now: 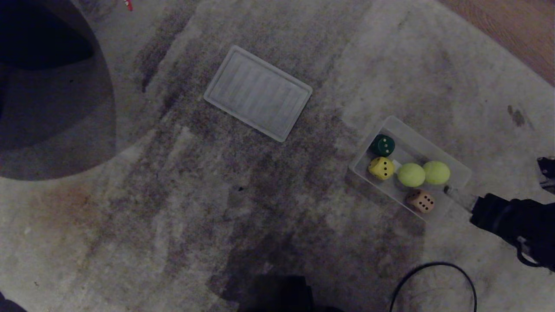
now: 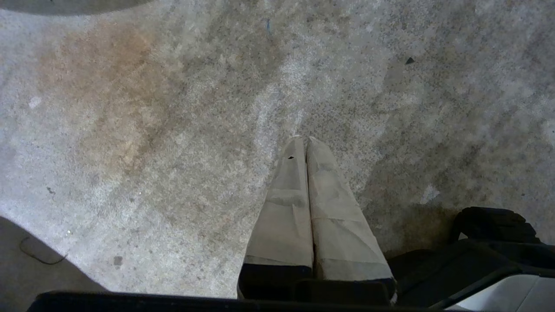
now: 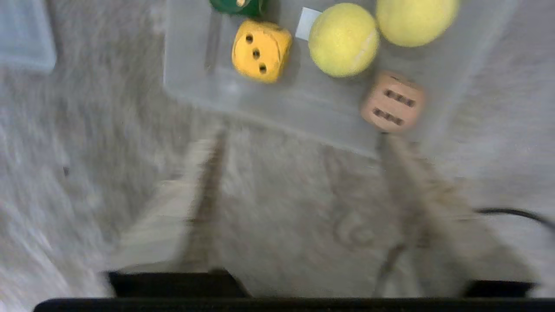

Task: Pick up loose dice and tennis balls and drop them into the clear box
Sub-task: Pick up toys out of the box

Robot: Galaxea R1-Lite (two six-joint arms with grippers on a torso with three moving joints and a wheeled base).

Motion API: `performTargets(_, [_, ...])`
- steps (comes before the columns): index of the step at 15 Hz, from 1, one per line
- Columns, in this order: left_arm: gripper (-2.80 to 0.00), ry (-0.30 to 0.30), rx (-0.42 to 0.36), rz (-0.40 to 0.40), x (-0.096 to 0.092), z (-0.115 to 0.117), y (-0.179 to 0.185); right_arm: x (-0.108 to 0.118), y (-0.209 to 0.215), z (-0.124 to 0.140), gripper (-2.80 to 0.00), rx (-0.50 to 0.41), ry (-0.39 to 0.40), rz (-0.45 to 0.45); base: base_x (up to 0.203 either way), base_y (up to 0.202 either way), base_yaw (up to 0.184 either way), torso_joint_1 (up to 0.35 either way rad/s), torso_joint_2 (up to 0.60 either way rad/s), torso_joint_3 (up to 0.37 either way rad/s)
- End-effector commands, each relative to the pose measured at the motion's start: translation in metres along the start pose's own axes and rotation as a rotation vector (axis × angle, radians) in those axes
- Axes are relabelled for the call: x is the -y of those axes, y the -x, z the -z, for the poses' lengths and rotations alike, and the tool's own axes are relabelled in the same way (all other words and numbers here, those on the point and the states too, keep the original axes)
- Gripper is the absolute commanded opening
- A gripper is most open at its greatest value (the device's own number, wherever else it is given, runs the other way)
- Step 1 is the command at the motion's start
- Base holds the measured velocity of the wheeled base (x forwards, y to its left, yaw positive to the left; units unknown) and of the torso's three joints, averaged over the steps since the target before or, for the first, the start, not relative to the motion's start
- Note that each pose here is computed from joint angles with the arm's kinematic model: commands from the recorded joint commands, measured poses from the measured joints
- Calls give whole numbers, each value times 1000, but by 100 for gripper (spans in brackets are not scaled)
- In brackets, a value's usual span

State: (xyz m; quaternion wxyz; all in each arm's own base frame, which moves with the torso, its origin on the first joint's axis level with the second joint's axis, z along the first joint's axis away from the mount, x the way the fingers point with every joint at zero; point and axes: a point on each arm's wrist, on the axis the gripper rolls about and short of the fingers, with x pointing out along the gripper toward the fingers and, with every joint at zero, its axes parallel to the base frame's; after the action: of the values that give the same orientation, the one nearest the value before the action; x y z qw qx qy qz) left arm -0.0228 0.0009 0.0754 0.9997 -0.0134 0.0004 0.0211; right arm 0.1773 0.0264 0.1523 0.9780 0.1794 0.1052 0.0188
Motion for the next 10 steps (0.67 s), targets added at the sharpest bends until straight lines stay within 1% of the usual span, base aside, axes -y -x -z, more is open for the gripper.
performTargets(1, [-280,-1,-2,-1,0,0,0,2,53,-5,-280,83,41,-31,0,0,0,0,0,0])
performTargets(4, [-280,-1,-2,-1,0,0,0,16,102,15,-280,27,118,11,0,0,0,0,0,0])
performTargets(7, [-280,0,-3,-1,0,0,0,36,138,53,-280,-33,234,79,0,0,0,0,0,0])
performTargets(9, [-280,1,-3,-1,0,0,0,45,154,75,-280,-24,280,89,0,0,0,0,0,0])
performTargets(10, [-280,2,-2,-1,0,0,0,47,161,83,-280,18,294,80,0,0,0,0,0,0])
